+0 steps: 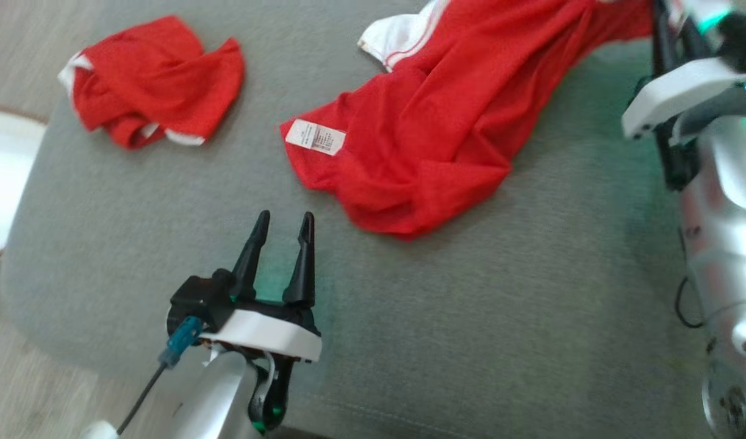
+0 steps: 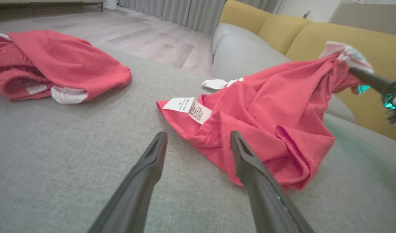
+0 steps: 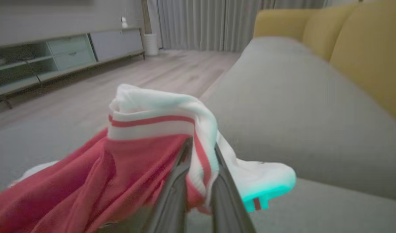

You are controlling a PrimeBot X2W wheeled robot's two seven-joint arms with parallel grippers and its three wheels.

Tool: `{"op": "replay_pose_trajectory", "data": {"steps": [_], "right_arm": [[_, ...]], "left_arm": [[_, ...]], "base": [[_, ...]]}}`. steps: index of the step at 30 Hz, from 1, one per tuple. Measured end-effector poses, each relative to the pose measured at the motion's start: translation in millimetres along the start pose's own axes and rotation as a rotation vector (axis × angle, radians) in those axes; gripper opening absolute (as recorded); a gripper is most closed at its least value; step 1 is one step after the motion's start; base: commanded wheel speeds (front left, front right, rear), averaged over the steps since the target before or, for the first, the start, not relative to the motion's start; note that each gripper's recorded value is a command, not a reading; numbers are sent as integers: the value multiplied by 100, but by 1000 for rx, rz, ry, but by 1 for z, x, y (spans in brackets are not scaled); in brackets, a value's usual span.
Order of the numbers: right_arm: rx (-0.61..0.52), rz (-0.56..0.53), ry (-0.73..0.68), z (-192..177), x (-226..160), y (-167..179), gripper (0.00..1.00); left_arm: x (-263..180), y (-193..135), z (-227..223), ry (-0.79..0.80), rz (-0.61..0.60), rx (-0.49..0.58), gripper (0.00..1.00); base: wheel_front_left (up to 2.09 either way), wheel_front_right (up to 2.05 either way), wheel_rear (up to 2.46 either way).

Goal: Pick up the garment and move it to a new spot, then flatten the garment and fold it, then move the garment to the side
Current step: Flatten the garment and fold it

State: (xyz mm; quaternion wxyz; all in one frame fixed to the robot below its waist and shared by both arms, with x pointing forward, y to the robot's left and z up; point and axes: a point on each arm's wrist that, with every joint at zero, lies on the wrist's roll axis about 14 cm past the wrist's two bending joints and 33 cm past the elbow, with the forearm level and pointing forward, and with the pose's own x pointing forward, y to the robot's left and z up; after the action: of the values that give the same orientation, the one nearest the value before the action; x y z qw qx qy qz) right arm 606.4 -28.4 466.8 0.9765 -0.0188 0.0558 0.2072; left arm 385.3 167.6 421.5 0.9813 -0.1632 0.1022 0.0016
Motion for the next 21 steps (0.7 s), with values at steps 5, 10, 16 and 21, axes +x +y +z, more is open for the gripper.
{"op": "replay_pose_trajectory", "data": {"steps": [5,10,16,21], "right_arm": [[-13,-122,-101,19,-48,-48,0],[11,-262,28,-41,-130,-89,18],[67,-385,84,-69,-196,-108,100],[88,-434,49,-63,-229,-104,100]], "left_arm": [[3,-16,-4,8,-54,2,100],[4,-35,-15,37,-113,4,100],[9,-58,-20,50,-189,19,100],[15,-84,-22,54,-265,32,100]], "base": [[0,0,0],[0,0,0],[0,0,0],[0,0,0]]}}
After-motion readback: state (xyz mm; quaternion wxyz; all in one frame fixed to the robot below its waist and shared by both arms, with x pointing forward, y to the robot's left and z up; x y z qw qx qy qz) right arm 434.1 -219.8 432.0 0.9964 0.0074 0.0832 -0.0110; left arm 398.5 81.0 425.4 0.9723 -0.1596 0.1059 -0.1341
